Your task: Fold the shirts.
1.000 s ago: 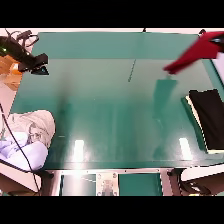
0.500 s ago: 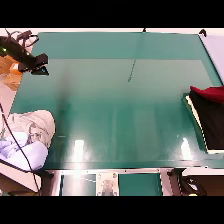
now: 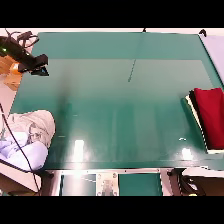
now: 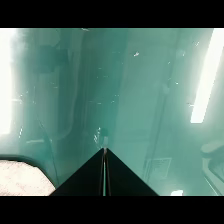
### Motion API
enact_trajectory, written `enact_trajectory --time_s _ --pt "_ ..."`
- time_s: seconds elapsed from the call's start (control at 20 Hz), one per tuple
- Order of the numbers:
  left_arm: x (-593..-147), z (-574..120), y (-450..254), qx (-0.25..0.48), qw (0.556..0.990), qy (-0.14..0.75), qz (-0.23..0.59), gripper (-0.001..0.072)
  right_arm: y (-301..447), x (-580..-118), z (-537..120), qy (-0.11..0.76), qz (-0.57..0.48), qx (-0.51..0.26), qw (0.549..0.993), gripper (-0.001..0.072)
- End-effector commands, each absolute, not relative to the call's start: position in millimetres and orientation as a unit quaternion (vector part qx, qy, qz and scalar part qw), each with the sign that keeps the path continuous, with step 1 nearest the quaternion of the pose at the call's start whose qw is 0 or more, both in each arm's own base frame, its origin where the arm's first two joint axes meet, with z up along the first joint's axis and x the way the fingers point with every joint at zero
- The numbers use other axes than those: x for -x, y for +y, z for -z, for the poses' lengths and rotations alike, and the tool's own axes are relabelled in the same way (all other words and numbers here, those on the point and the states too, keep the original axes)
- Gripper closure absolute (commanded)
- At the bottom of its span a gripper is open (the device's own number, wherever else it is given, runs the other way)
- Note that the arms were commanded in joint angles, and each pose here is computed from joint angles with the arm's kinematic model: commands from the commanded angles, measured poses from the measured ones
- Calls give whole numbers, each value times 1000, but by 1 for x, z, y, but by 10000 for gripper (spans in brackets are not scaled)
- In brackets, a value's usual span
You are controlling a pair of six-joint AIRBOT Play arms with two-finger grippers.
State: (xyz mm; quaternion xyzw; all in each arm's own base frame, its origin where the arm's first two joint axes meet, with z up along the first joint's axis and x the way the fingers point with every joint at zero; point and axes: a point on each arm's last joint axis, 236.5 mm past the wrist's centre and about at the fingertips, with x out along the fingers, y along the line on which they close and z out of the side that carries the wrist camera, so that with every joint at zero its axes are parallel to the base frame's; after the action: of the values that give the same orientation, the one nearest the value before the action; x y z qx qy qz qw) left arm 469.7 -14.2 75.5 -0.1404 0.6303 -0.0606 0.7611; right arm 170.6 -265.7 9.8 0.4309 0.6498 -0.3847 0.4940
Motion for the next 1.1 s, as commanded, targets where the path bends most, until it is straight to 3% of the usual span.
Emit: enact_trajectory --time_s 0.0,0.05,0.1,0.2,0.25,0.3,0.45,0.6,0.85,1.05 --pt "-471 -76 -14 141 763 628 60 676 -272 -162 11 657 401 -412 488 125" --pt "-471 -76 -14 141 763 628 60 676 -275 -174 4 647 397 -412 504 128" --pt "-471 -76 -14 141 763 628 61 676 -278 -195 -7 631 386 -413 531 198" --pt "-470 -79 -21 149 761 627 73 676 -275 -252 -36 594 335 -401 612 566" --pt "-470 -84 -26 155 763 622 82 676 -263 -290 -55 570 291 -391 661 654" --pt "-468 -91 -30 159 765 618 90 677 -244 -328 -75 545 242 -376 709 696" --pt "-446 -120 -41 151 771 611 100 677 -174 -395 -109 509 140 -308 792 697" --pt "-407 -130 -65 143 779 600 114 677 -89 -399 -97 538 56 -240 806 698" --pt "-308 -77 -102 140 763 618 129 677 16 -311 -16 601 -24 -188 776 698" --pt "-253 -40 -110 152 744 639 121 677 46 -259 20 609 -47 -172 773 697"
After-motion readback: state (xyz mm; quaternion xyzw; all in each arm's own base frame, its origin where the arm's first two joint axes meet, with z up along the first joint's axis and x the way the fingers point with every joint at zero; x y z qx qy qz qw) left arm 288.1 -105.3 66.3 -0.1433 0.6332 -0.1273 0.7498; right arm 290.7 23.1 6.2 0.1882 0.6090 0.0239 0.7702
